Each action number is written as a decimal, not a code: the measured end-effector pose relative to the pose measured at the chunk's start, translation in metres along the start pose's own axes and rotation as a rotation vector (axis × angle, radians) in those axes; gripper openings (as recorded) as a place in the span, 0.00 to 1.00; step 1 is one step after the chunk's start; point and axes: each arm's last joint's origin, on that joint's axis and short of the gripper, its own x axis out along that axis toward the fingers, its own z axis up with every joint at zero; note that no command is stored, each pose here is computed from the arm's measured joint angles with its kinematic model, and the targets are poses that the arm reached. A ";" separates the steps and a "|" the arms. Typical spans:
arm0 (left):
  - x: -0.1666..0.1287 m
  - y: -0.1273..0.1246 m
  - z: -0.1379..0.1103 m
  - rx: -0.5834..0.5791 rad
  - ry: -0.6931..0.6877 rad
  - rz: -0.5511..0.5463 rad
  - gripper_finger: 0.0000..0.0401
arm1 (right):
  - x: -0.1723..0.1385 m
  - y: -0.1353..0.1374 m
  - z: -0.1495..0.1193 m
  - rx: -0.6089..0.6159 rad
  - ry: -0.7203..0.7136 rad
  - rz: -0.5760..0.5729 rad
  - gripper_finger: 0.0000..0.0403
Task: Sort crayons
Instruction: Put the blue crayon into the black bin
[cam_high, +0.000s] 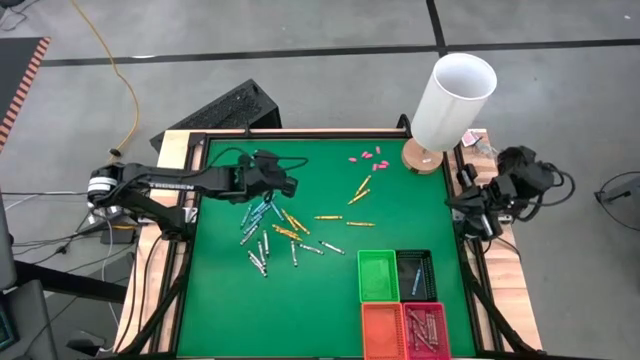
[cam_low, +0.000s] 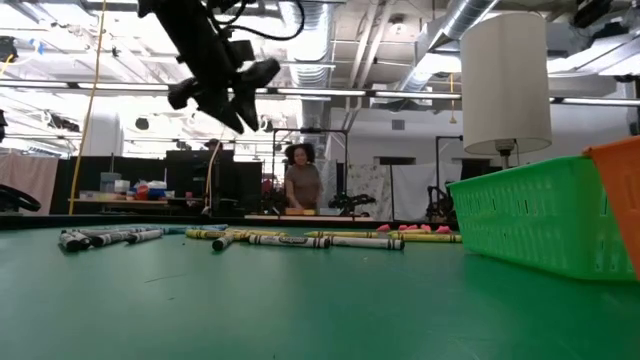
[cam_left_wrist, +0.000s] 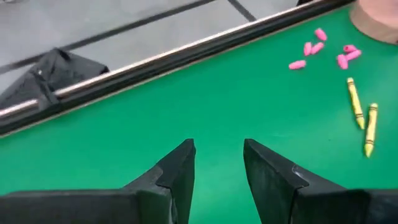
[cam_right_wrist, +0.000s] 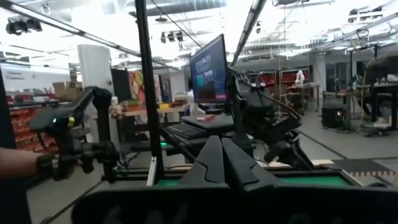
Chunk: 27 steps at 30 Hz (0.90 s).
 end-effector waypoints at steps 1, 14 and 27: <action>0.004 -0.001 -0.003 0.001 0.019 0.010 0.31 | 0.000 0.000 -0.001 0.010 0.002 -0.001 0.00; 0.076 0.019 -0.034 0.042 0.343 0.129 0.34 | 0.002 0.003 -0.011 0.044 0.019 -0.012 0.00; 0.090 0.038 -0.026 0.034 0.345 0.189 0.52 | 0.002 0.003 -0.013 0.032 0.032 -0.011 0.00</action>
